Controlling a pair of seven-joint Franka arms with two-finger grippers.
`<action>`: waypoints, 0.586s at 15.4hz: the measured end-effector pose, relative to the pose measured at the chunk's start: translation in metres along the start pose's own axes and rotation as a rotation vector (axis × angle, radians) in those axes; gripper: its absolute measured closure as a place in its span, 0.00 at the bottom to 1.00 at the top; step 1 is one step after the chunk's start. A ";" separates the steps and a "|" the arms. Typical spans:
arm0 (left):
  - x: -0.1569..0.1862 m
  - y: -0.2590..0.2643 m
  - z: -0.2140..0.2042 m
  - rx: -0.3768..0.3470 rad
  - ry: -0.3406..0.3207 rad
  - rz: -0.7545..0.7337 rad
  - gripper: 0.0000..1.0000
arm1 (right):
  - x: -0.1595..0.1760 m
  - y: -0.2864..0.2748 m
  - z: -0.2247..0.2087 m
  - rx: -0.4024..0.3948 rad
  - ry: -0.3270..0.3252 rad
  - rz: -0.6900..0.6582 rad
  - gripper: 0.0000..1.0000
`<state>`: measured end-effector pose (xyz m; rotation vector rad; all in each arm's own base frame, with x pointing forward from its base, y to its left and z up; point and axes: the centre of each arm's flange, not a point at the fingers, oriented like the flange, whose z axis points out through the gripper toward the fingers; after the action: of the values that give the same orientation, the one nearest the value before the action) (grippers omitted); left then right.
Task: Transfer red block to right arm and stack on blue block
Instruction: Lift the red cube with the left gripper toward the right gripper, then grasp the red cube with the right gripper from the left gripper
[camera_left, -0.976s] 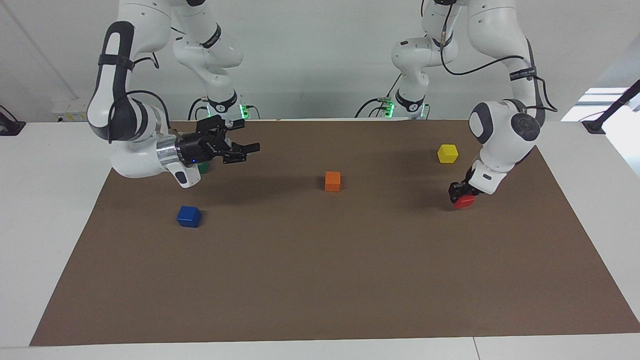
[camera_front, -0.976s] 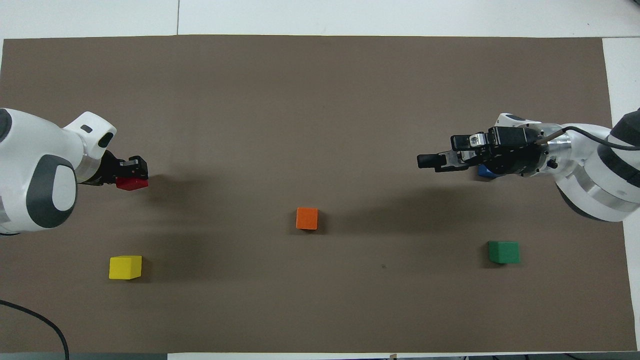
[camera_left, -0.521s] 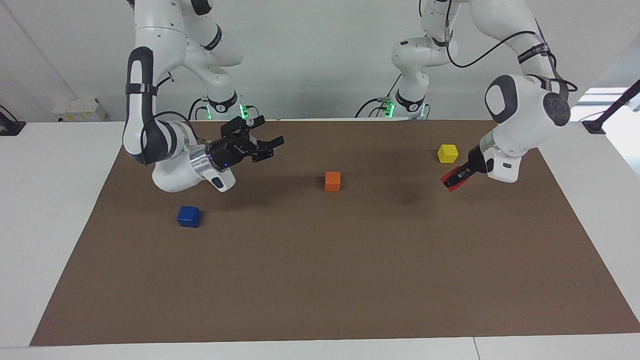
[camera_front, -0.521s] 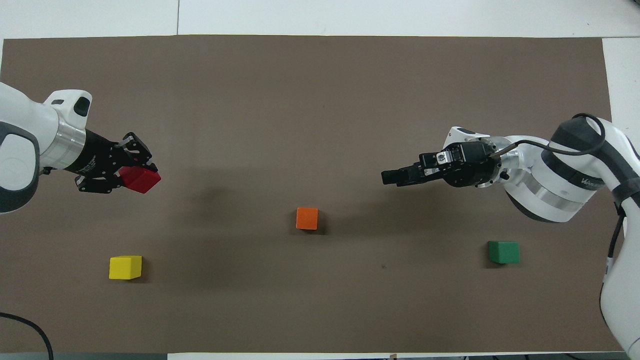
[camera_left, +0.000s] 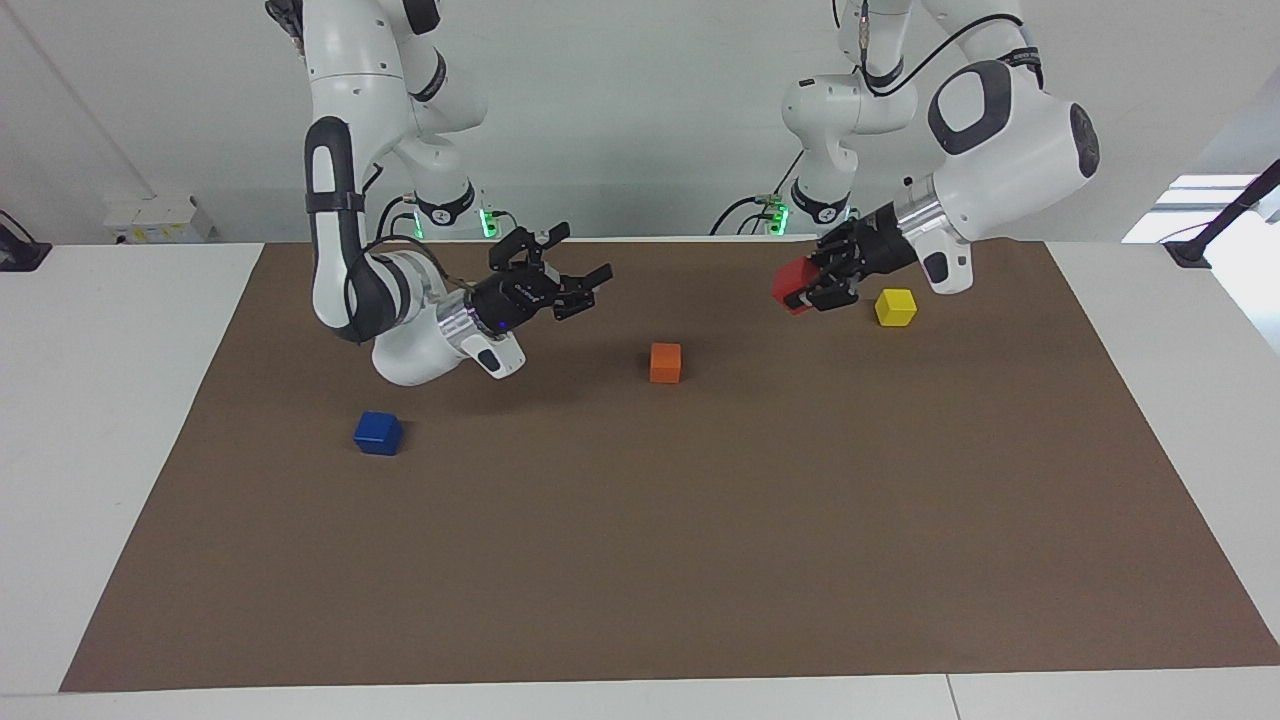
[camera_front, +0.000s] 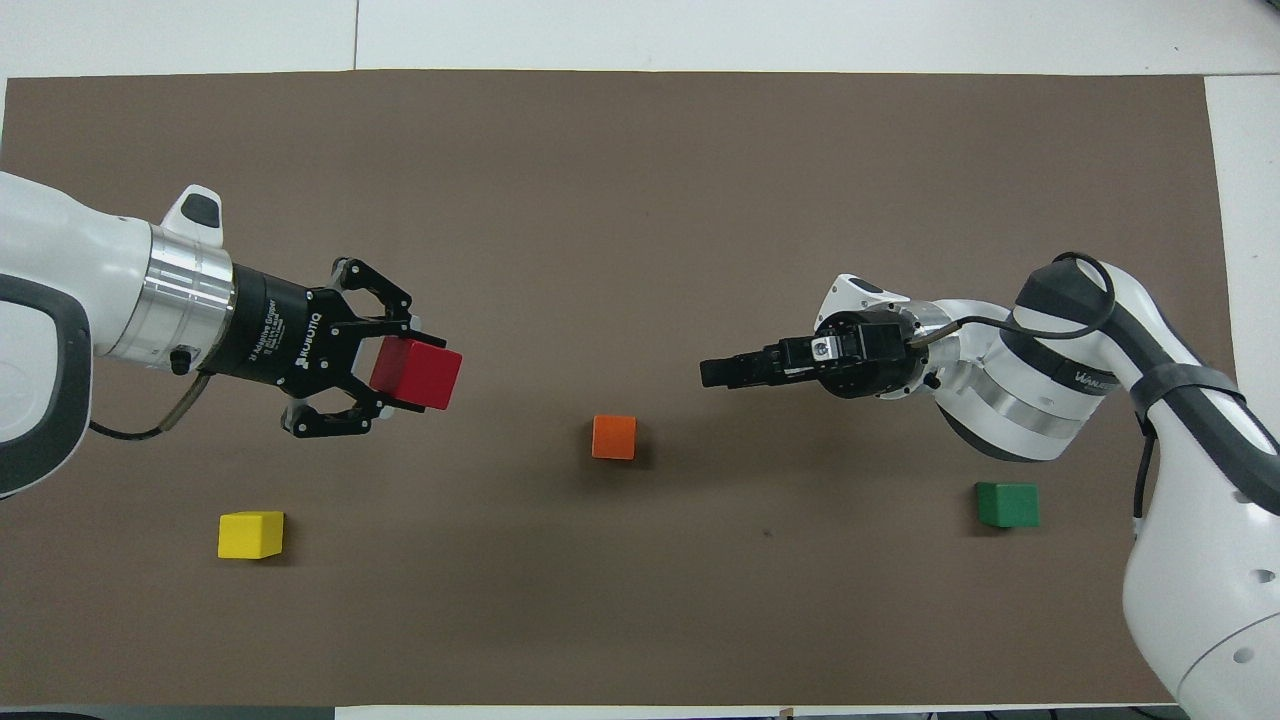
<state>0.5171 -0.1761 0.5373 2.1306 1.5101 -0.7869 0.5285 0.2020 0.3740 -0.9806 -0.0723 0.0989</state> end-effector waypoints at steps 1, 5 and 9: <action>-0.015 -0.001 0.005 0.002 -0.024 -0.066 0.45 | 0.000 0.003 0.006 0.011 0.000 -0.002 0.00; -0.052 -0.006 0.012 0.002 -0.091 -0.223 0.45 | 0.000 0.009 0.019 0.039 0.007 -0.018 0.00; -0.089 0.001 0.027 -0.065 -0.130 -0.294 0.45 | -0.002 0.020 0.034 0.066 0.017 -0.024 0.00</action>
<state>0.4896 -0.2566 0.5752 1.7966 1.7757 -0.9416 0.5224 0.2403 0.3762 -0.9144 -0.0648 0.0709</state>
